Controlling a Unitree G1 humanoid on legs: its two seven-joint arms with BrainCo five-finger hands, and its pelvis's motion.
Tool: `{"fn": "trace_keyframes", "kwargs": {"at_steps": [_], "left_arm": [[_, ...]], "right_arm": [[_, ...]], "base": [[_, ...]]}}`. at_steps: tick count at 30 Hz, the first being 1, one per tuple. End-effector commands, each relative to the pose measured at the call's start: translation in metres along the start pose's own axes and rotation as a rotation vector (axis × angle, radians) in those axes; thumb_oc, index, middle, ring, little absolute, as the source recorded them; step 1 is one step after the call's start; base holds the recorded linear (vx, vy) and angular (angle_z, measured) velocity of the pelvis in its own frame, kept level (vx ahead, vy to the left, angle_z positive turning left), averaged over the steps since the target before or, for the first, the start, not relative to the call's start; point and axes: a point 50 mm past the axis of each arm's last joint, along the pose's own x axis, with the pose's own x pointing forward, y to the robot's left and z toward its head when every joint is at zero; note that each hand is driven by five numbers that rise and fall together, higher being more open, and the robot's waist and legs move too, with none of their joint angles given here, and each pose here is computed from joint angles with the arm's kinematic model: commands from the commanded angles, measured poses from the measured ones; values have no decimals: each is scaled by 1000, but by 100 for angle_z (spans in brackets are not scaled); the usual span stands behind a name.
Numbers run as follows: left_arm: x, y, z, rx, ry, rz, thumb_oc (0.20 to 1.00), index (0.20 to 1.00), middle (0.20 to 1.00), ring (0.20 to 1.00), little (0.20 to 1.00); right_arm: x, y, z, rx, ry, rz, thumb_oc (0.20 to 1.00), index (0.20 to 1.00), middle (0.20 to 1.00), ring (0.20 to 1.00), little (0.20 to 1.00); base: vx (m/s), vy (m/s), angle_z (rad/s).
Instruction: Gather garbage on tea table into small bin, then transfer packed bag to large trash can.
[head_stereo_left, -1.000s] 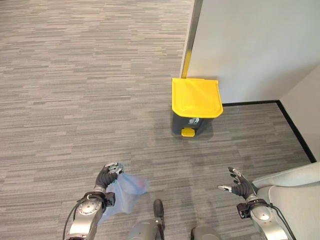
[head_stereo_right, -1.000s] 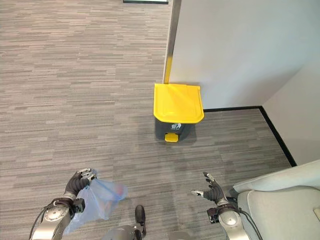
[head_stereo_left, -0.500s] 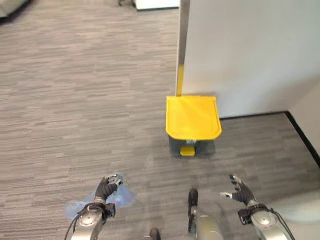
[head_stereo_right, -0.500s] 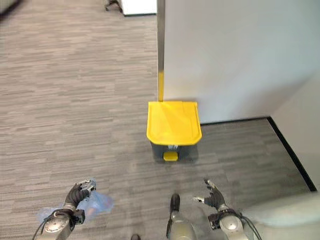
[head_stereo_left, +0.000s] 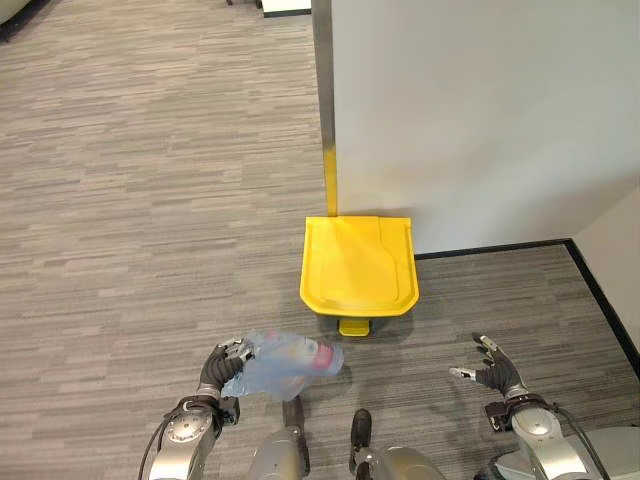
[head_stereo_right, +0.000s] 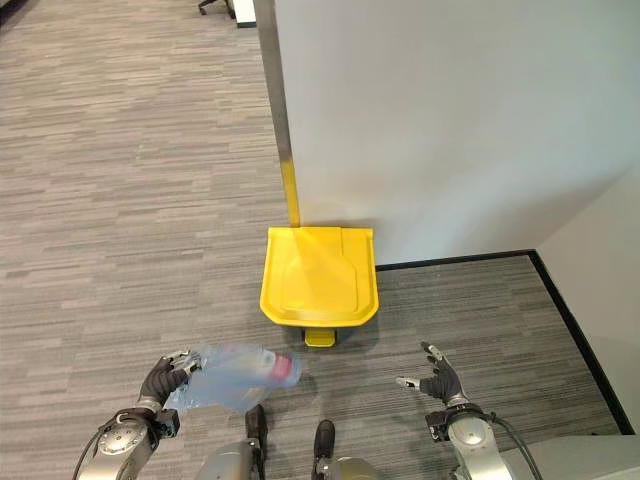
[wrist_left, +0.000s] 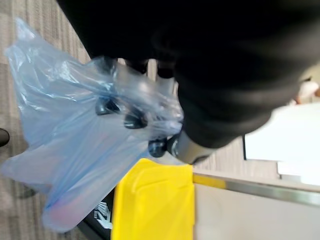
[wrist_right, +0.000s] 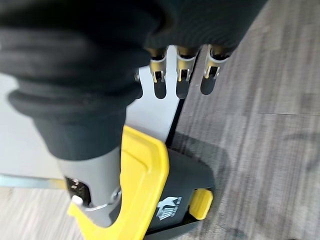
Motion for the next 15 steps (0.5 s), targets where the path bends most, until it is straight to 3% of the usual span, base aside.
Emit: {"fn": "trace_keyframes", "kwargs": {"at_steps": [1,15], "left_arm": [[-1,13,20,51,-104,13,200,200,200,200,200],[-5,30,23,55,-113,88,200,200,200,200,200]], "right_arm": [[2,-12,8,26,-48,-52,1000,1000,1000,1000,1000],[8,-8,12,38,-43,-52,1000,1000,1000,1000,1000]], "base": [[96,118,-24],[58,70,-8]]}}
